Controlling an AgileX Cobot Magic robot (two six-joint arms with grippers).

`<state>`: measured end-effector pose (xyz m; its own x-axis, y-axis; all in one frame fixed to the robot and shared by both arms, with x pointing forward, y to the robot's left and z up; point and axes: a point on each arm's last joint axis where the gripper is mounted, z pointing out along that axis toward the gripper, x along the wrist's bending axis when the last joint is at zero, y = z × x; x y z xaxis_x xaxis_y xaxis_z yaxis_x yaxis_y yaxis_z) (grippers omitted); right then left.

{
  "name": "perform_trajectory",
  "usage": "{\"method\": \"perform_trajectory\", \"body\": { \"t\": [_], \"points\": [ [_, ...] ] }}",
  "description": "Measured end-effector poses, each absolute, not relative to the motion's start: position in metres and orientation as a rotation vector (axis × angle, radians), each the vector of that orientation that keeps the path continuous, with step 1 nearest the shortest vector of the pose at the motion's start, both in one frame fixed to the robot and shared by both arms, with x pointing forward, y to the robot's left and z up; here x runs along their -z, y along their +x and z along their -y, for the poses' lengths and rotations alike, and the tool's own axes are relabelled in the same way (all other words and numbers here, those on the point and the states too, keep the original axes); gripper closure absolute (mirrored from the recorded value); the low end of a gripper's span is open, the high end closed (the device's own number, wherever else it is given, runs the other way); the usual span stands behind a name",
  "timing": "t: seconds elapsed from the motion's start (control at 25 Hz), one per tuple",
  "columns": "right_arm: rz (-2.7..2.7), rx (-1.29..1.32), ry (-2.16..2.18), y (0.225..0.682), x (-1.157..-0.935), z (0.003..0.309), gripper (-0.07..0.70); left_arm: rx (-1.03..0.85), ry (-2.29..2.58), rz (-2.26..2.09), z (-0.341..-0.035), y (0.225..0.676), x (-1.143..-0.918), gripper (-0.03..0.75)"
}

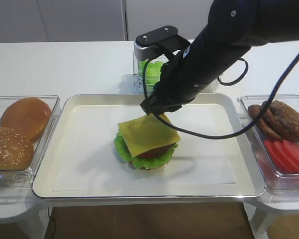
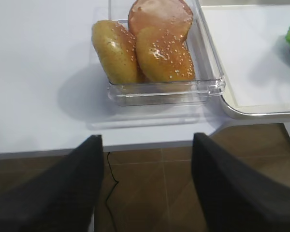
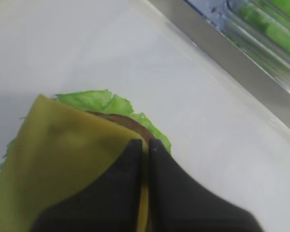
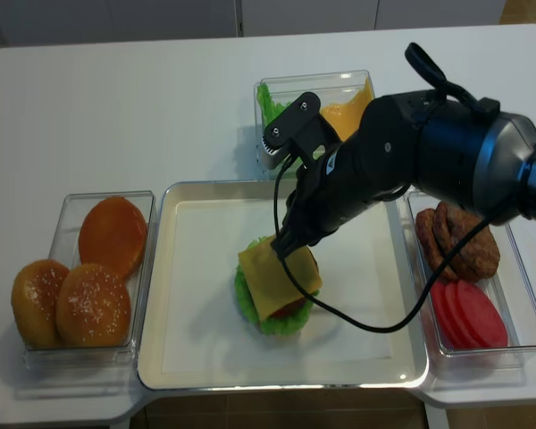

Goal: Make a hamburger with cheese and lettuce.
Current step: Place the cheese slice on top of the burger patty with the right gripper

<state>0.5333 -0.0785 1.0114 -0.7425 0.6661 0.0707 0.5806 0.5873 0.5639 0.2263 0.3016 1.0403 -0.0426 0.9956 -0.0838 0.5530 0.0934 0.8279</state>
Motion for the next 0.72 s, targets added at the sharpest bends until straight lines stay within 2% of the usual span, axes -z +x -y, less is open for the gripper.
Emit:
{"method": "perform_trajectory", "body": {
  "t": [0.36, 0.48, 0.64, 0.72],
  "points": [
    [-2.666, -0.855, 1.054, 0.5332, -1.0110, 0.0790, 0.568, -0.813, 1.541, -1.682, -0.3016, 0.2263, -1.0403, 0.283],
    [-2.668, -0.853, 1.054, 0.5331, -1.0109, 0.0791, 0.455, -0.813, 1.541, -1.682, -0.3016, 0.2263, -1.0403, 0.283],
    [-2.667, -0.854, 1.063, 0.5330, -1.0109, 0.0791, 0.211, -0.813, 1.541, -1.682, -0.3016, 0.2263, -1.0403, 0.283],
    [-2.660, -0.860, 1.085, 0.5325, -1.0123, 0.0794, 0.120, -0.813, 1.541, -1.682, -0.3016, 0.2263, -1.0403, 0.283]
  ]
}}
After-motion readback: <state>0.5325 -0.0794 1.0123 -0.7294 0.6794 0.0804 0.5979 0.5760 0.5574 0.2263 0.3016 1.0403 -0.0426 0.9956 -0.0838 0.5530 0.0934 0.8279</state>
